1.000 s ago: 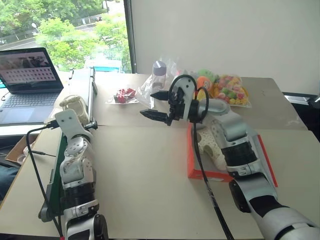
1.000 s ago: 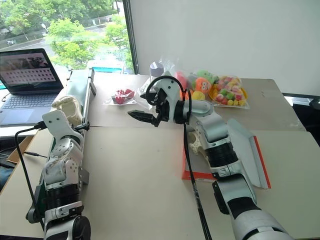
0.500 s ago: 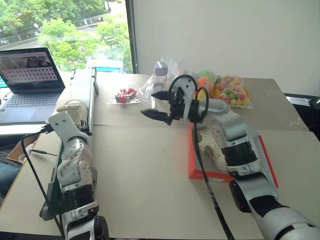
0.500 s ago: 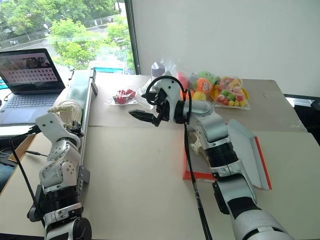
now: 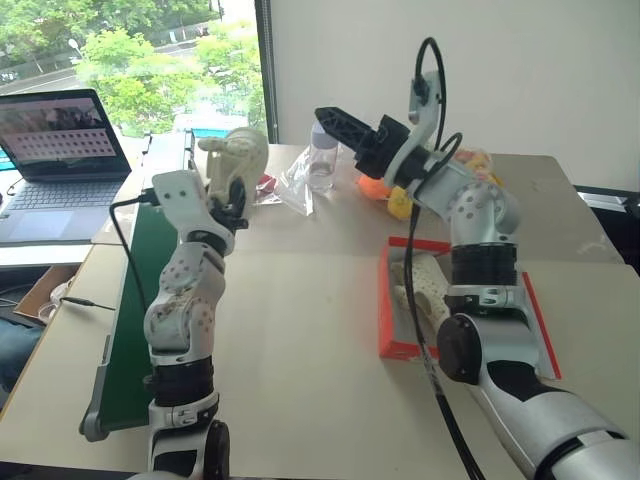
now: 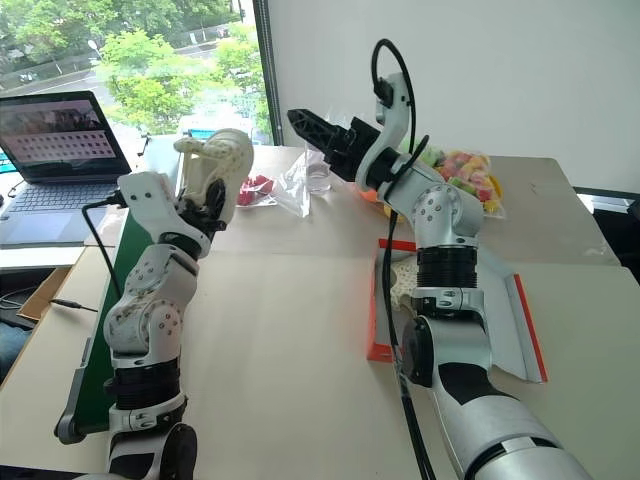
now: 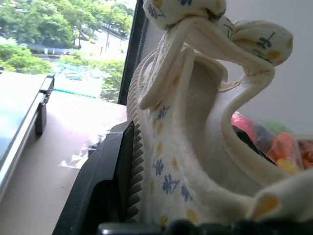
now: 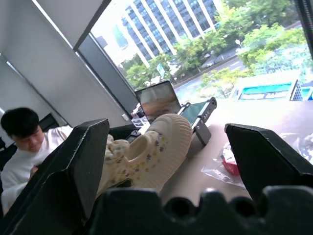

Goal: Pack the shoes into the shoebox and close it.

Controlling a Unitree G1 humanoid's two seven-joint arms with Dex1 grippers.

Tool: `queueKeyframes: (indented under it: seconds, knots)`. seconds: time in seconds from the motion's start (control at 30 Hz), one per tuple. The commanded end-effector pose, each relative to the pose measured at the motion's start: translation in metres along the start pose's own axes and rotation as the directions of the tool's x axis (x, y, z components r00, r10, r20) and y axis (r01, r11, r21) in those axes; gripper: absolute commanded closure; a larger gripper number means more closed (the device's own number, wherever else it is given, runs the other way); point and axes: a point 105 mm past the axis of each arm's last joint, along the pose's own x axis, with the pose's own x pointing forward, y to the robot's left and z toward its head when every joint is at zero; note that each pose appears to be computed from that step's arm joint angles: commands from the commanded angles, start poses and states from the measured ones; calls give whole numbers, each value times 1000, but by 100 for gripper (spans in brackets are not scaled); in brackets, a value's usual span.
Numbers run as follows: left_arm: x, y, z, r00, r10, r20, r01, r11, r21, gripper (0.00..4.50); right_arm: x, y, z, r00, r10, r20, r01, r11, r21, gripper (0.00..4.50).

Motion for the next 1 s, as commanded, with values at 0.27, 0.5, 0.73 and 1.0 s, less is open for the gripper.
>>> queueKeyframes:
  seconds: [0.27,0.5,0.73,1.0]
  knots:
    - [7,-74,44,969,-212,126,229,963,-140,211,-7,2,8,999,-18,43,11,985,174,0]
    - [4,-95,33,956,-282,74,292,936,-199,211,-7,1,8,998,-30,47,21,982,187,0]
    - [3,-100,22,954,-298,43,300,923,-240,211,-6,4,7,999,6,50,-16,980,196,0]
    - [5,-105,20,945,-324,34,322,915,-243,214,-7,17,5,996,78,42,-85,973,214,270]
